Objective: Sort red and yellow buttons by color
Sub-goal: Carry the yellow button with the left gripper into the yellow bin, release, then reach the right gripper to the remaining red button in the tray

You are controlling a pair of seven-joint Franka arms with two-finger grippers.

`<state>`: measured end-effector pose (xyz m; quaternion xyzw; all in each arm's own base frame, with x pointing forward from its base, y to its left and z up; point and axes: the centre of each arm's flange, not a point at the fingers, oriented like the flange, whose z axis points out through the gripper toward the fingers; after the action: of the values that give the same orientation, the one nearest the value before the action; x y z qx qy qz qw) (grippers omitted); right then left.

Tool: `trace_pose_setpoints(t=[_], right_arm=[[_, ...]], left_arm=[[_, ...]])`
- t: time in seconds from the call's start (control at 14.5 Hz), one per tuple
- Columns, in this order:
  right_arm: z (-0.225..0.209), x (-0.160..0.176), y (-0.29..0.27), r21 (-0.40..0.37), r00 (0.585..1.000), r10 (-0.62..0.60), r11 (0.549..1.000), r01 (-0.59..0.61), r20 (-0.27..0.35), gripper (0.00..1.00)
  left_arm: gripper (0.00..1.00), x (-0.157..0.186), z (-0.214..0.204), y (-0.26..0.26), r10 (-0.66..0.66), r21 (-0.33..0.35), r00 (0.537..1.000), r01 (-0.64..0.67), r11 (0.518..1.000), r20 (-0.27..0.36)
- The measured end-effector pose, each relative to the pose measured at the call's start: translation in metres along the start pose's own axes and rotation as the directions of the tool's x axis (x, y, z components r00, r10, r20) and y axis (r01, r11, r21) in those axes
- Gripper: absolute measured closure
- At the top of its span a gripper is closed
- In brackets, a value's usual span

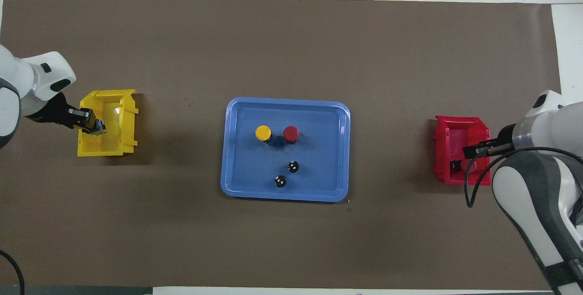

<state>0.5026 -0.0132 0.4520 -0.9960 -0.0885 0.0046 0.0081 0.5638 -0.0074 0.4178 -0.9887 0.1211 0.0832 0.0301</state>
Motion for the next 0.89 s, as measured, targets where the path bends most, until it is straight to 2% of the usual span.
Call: trace_pose_setpoints(t=[0.21,0.28,0.41,0.55,0.69,0.83,0.89], right_arm=[[-0.062,0.051,-0.100,0.022,0.998,0.030,0.999,-0.029,-0.049,0.26],[-0.072,0.064,-0.144,0.033,0.997,0.047,0.998,-0.045,-0.062,0.21],[-0.074,0.086,-0.229,0.042,0.992,0.106,0.994,-0.103,-0.069,0.18],[-0.051,0.106,-0.301,0.021,0.986,0.154,0.988,-0.153,-0.064,0.18],[-0.008,0.121,-0.353,0.027,0.983,0.172,0.985,-0.170,-0.064,0.18],[0.033,0.129,-0.372,0.031,0.981,0.185,0.983,-0.183,-0.062,0.18],[0.046,0.130,-0.378,0.035,0.978,0.198,0.980,-0.197,-0.058,0.18]], left_arm=[[0.59,-0.007,0.019,0.001,0.013,0.000,1.000,-0.013,1.000,-0.014],[0.59,-0.009,0.026,0.003,0.015,0.001,1.000,-0.015,1.000,-0.018],[0.59,-0.011,0.042,0.005,0.019,0.003,0.999,-0.019,1.000,-0.035],[0.59,-0.013,0.060,0.008,0.024,0.004,0.998,-0.023,1.000,-0.051],[0.59,-0.015,0.064,0.009,0.024,0.005,0.998,-0.024,1.000,-0.059],[0.41,-0.017,0.058,0.009,0.024,0.006,0.998,-0.023,1.000,-0.060],[0.37,-0.017,0.052,0.008,0.022,0.004,0.998,-0.022,1.000,-0.050]])
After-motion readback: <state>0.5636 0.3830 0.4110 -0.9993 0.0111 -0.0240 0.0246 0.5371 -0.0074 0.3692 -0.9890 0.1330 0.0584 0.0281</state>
